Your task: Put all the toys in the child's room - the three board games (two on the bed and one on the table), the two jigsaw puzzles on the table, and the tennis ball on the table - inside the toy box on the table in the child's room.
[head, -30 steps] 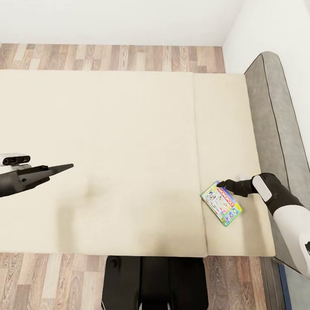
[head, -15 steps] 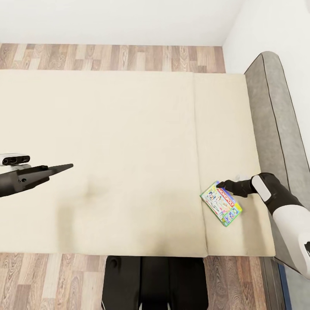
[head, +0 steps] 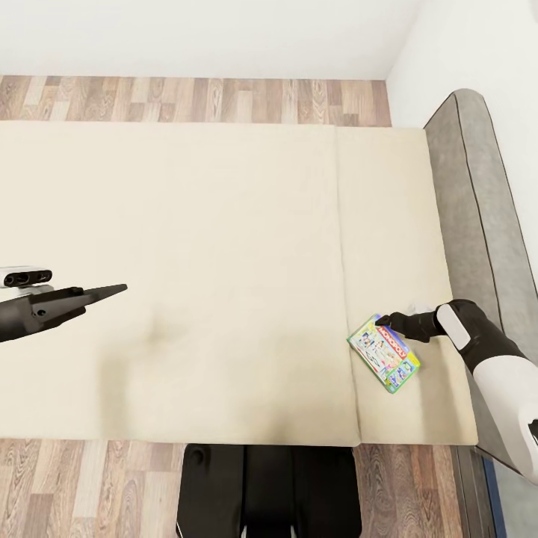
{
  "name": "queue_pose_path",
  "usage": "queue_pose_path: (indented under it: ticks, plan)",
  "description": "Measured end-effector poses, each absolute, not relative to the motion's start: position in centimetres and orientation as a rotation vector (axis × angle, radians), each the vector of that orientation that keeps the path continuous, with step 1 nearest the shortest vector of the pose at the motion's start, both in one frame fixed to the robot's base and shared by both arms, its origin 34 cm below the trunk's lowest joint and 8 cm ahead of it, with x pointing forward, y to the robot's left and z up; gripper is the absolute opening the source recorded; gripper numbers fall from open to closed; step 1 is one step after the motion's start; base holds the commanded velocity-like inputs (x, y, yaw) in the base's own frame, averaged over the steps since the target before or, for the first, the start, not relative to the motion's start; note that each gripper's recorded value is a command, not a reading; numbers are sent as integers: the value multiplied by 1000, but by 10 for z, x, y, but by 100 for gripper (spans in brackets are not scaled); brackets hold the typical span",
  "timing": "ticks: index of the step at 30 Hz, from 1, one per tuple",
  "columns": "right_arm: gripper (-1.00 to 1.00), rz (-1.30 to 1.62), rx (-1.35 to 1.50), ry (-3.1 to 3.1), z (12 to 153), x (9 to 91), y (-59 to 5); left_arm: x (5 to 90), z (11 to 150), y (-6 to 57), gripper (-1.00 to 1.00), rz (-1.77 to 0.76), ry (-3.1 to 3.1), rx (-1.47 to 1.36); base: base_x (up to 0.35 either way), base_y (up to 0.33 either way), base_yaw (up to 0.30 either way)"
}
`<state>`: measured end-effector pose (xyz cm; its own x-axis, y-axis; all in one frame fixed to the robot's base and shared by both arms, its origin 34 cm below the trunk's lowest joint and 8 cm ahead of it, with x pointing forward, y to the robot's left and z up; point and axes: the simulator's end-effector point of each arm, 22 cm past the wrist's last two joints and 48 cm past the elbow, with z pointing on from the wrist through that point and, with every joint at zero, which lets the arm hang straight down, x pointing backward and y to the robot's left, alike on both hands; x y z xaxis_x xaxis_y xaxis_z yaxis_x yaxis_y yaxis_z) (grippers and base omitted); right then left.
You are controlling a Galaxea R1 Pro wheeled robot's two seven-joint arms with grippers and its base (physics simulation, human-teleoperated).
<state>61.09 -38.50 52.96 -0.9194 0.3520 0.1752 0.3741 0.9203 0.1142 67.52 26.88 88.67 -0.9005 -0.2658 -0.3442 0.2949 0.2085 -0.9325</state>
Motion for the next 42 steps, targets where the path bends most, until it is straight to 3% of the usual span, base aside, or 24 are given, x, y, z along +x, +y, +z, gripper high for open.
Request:
queue_pose_path:
  ticks: [42]
  plan:
    - [100,-297,-542,-2948,536,623,-373,677,890,270,100,-1732,2053,32,0,0,-16]
